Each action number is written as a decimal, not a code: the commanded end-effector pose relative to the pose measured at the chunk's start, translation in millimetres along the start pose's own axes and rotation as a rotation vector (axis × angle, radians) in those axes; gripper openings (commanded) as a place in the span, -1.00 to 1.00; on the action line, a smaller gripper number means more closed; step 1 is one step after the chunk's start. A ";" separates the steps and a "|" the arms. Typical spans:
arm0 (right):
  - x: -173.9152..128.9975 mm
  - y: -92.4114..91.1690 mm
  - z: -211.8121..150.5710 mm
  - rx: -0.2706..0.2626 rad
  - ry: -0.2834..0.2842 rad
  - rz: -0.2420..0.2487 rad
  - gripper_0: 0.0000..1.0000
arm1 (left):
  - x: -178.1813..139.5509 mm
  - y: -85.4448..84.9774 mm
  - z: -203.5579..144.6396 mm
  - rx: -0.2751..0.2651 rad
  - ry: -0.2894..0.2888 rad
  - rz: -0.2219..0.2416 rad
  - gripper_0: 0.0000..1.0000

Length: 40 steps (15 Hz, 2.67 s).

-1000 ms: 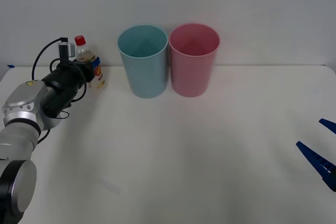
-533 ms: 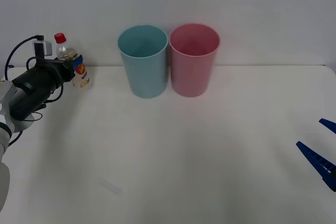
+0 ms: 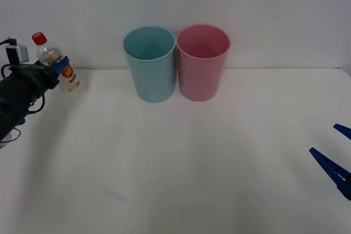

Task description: Grasp the object on the table and drop it into the matching bin: aluminum can to the light blue bin, PET bottle to the pink bin.

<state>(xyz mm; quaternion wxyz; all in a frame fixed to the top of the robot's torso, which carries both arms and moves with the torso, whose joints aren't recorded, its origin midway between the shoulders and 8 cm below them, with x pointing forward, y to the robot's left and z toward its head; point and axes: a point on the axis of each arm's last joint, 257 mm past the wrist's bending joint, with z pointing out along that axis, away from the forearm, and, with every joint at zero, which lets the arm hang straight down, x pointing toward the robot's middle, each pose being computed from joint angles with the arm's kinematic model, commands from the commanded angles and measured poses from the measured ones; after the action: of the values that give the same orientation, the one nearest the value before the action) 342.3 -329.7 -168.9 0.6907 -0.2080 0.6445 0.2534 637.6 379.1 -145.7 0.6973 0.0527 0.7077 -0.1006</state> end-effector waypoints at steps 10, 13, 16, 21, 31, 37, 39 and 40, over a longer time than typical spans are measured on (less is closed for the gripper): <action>0.0 0.0 0.0 0.000 0.000 0.000 1.00 | -98.8 -16.3 -46.0 0.042 -0.150 -0.022 -1.00; 0.0 0.0 0.0 0.000 0.000 0.000 1.00 | -116.6 -28.7 -45.4 0.087 -0.133 -0.008 -1.00; 0.0 0.0 0.0 0.000 0.000 0.000 1.00 | -135.6 -50.3 -34.2 0.142 -0.129 -0.001 -1.00; 0.0 0.0 0.0 0.000 0.000 0.000 1.00 | -168.6 -117.4 2.3 0.264 -0.121 -0.052 -1.00; 0.0 0.0 0.0 0.000 0.000 0.000 1.00 | -192.8 -240.0 42.7 0.441 -0.150 -0.079 -0.99; 0.0 0.0 0.0 0.000 0.000 0.000 1.00 | -193.1 -301.4 75.8 0.511 -0.096 -0.023 -0.98; 0.0 0.0 0.0 0.000 0.000 0.000 1.00 | -192.2 -321.0 89.3 0.525 -0.074 -0.014 -0.97; 0.0 0.0 0.0 0.000 0.000 0.000 1.00 | -192.4 -329.4 95.0 0.528 -0.068 -0.012 -0.97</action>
<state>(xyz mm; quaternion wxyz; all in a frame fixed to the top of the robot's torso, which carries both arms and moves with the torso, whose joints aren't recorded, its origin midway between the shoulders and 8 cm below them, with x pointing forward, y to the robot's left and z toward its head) 342.3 -329.7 -168.9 0.6907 -0.2079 0.6446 0.2535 660.9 57.0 68.1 0.6841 0.2238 0.6318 -0.2877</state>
